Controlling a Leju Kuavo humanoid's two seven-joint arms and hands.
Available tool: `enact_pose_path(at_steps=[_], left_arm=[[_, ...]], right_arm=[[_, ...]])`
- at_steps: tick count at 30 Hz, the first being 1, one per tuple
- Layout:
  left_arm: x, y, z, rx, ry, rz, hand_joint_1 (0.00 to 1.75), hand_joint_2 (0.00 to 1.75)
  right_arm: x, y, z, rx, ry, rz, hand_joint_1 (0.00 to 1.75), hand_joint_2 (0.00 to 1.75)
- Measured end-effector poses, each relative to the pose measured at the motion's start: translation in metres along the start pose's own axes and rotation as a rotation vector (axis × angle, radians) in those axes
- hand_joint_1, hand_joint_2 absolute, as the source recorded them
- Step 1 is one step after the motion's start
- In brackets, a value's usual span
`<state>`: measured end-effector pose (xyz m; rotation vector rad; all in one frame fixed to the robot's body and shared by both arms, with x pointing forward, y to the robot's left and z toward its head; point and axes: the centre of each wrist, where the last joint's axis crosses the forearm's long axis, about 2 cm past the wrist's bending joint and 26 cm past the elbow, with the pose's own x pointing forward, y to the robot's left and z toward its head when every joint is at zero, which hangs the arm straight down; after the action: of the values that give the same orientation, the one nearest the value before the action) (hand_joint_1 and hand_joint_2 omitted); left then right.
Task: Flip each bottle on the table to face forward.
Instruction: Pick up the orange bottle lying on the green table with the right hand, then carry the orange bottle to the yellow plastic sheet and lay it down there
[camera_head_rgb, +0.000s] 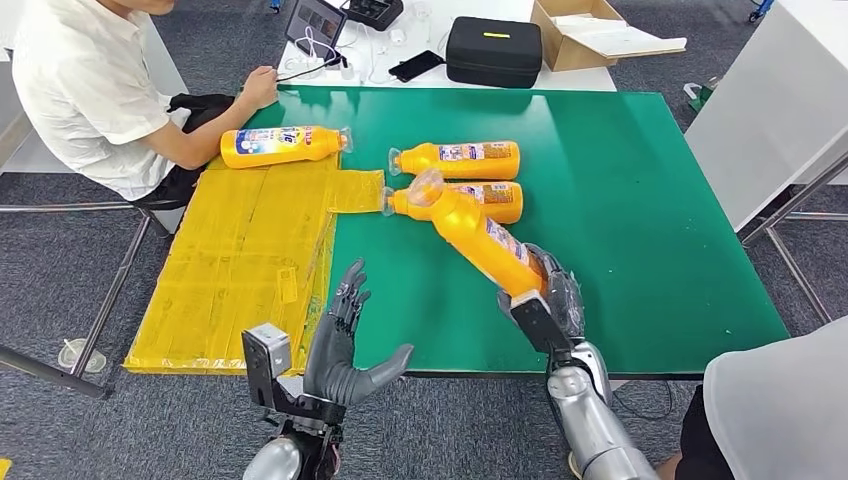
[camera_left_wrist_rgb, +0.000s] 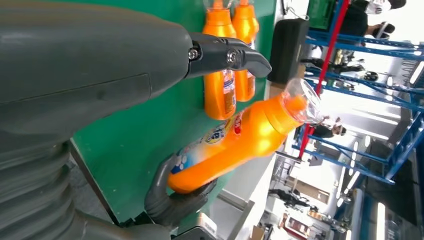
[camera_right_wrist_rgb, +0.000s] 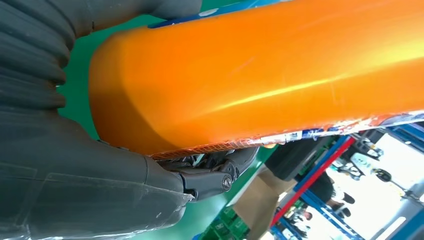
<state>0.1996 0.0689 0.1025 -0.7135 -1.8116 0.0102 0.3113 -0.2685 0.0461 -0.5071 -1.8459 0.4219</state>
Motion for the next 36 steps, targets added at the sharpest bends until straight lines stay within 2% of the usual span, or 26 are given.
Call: enact_pose_path(at_steps=[4,6,11,15,26,36], left_arm=[[0.000,0.001,0.005,-0.026,0.106,0.173,0.00,1.75],[-0.001,0.002,0.006,-0.035,0.124,0.217,0.00,1.75],[0.000,0.006,-0.004,-0.020,0.117,0.218,0.00,1.75],[0.002,0.007,-0.012,-0.029,0.112,0.260,0.00,1.75],[0.009,0.010,-0.028,-0.037,0.067,0.284,0.00,1.75],[0.012,0.011,-0.038,-0.031,0.043,0.286,0.00,1.75]], right_arm=[[0.012,0.006,0.002,-0.003,-0.032,-0.062,1.75,1.75],[0.022,0.014,0.003,0.044,-0.065,-0.095,1.75,1.75],[0.051,0.045,0.010,0.194,-0.164,-0.151,1.75,1.75],[0.068,0.062,0.014,0.253,-0.218,-0.193,1.75,1.75],[0.089,0.079,0.021,0.327,-0.304,-0.251,1.75,1.75],[0.094,0.085,0.025,0.360,-0.321,-0.271,1.75,1.75]])
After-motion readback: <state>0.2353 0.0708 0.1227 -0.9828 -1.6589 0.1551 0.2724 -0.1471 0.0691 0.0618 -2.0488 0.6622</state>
